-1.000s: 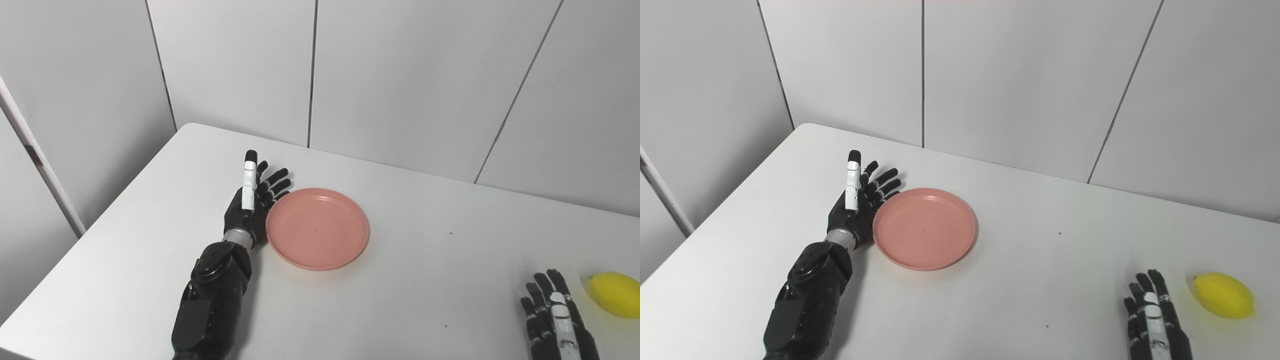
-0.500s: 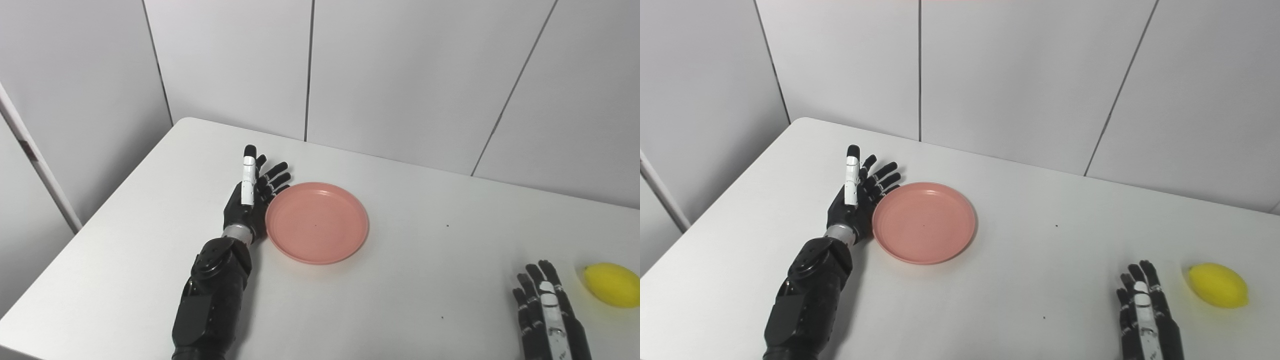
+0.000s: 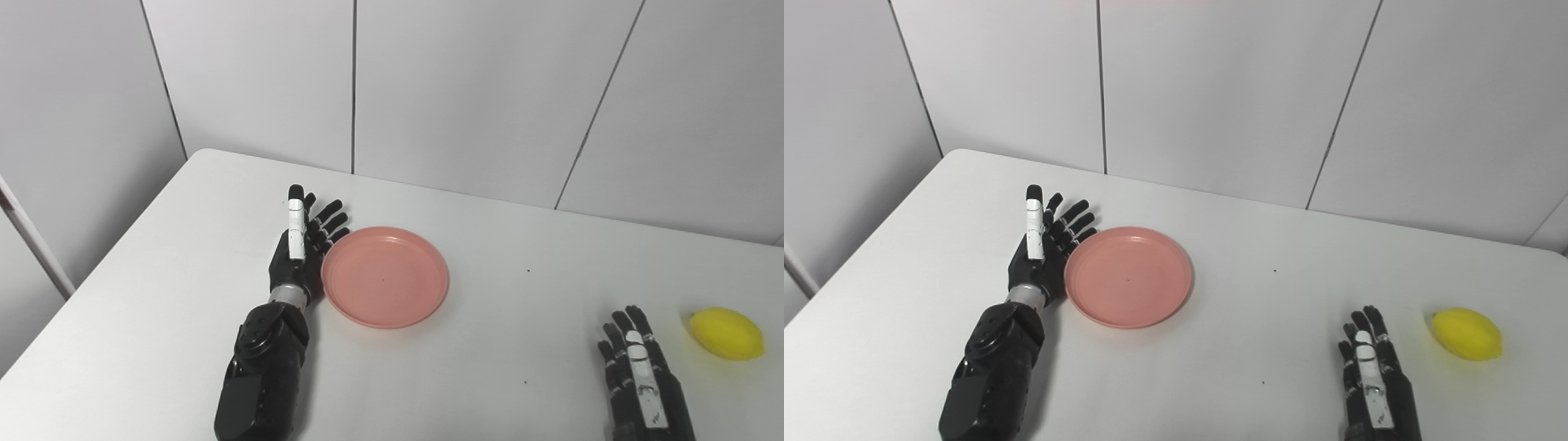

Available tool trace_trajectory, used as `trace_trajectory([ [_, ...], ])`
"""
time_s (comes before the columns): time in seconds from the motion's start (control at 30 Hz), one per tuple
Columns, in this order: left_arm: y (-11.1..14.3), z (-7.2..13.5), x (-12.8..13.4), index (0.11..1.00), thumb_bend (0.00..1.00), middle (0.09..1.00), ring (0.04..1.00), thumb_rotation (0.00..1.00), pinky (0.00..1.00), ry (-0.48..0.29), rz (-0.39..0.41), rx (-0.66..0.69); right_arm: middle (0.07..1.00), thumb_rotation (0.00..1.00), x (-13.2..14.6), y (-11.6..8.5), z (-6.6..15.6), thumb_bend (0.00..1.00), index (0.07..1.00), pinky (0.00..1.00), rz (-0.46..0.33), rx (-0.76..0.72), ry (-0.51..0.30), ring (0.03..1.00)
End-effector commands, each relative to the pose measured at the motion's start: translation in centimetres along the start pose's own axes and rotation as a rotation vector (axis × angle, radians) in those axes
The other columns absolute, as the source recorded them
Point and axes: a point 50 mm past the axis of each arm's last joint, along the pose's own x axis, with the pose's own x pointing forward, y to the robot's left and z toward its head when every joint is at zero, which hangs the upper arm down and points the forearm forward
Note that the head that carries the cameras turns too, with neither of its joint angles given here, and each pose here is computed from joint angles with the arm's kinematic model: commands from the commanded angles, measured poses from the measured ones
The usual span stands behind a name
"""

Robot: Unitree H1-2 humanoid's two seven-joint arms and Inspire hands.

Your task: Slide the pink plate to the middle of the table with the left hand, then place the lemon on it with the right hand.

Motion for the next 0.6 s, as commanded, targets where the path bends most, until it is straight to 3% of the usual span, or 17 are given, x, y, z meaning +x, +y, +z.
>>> trace_trajectory([
  [0.0,-0.3,-0.5,-0.4,0.986,0.95,0.84,0.838,0.9,0.85,-0.002,0.011,-0.012,0.93,0.51,-0.2,0.4,-0.3,0.66,0.904,1.0,0.002,0.005,0.024,0.955],
  [0.57,-3.6,-1.4,-1.6,0.997,0.94,0.854,0.845,0.92,0.83,-0.008,-0.042,-0.026,0.901,0.5,-0.2,1.2,-0.7,0.68,0.892,0.97,0.002,0.019,0.023,0.925],
])
